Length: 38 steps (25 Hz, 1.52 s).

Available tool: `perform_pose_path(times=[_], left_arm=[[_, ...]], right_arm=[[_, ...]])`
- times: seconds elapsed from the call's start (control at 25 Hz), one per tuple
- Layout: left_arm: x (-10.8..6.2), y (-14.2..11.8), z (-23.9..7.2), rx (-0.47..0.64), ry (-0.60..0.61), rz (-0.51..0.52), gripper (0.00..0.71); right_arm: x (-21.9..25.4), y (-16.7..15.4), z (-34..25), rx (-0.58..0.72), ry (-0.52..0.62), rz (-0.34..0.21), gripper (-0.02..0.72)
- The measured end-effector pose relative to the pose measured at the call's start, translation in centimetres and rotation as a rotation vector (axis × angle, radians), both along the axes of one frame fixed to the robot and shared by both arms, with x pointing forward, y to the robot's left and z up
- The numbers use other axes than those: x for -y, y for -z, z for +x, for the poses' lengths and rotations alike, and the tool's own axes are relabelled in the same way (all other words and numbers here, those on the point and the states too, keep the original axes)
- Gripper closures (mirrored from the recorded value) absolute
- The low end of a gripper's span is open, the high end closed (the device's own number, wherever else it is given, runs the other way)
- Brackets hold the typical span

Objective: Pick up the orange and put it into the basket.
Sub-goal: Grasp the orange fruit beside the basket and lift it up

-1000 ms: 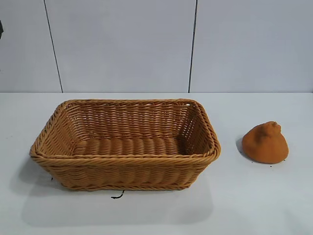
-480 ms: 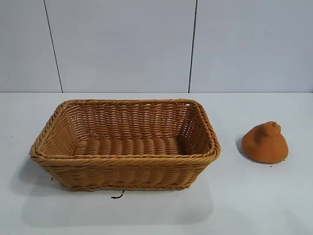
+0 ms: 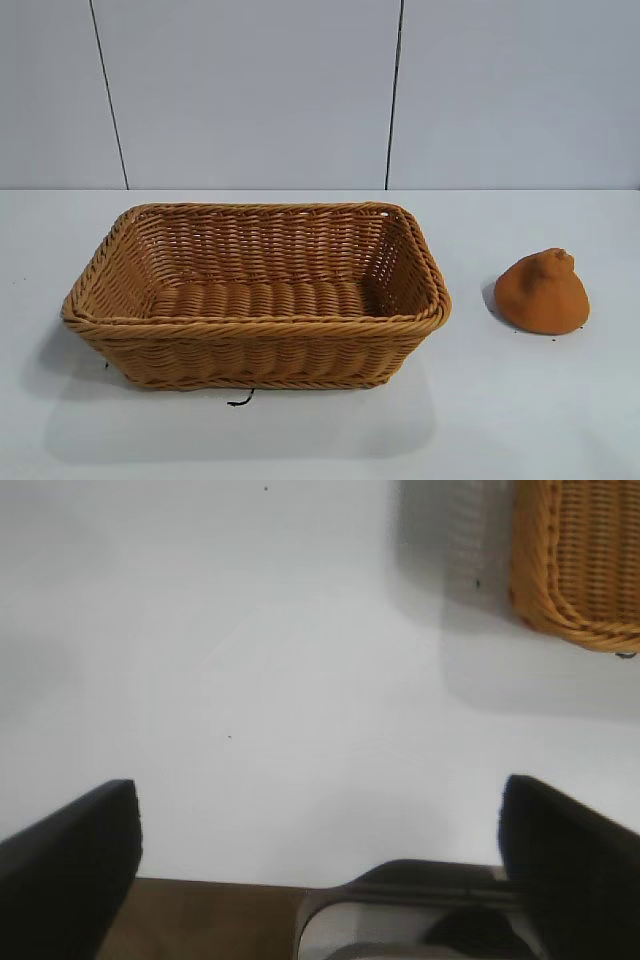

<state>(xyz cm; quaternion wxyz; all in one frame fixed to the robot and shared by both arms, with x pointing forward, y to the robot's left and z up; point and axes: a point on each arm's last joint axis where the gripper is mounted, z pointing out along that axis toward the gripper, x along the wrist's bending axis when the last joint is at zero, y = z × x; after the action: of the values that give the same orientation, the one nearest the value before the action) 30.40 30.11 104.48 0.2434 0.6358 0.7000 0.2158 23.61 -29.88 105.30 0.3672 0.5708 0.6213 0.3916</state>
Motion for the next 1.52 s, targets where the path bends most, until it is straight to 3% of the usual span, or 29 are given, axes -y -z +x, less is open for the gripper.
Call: perform_pose_path(times=[0.68, 0.88, 1.28, 1.52], left_arm=[[0.3, -0.9, -6.7, 0.410, 0.026, 0.017, 0.015], [0.3, -0.8, -7.1, 0.441, 0.029, 0.015, 0.015], [0.3, -0.8, -7.2, 0.443, 0.029, 0.015, 0.014], [0.3, -0.8, -7.2, 0.443, 0.029, 0.015, 0.015]], right_arm=[[-0.1, 0.0, 0.0, -0.001, -0.007, 0.010, 0.010], [0.0, -0.6, 0.2, -0.001, 0.000, 0.000, 0.010], [-0.7, -5.7, 9.7, -0.305, 0.002, -0.019, 0.010], [-1.4, -5.8, 18.4, -0.488, 0.017, -0.015, 0.010]])
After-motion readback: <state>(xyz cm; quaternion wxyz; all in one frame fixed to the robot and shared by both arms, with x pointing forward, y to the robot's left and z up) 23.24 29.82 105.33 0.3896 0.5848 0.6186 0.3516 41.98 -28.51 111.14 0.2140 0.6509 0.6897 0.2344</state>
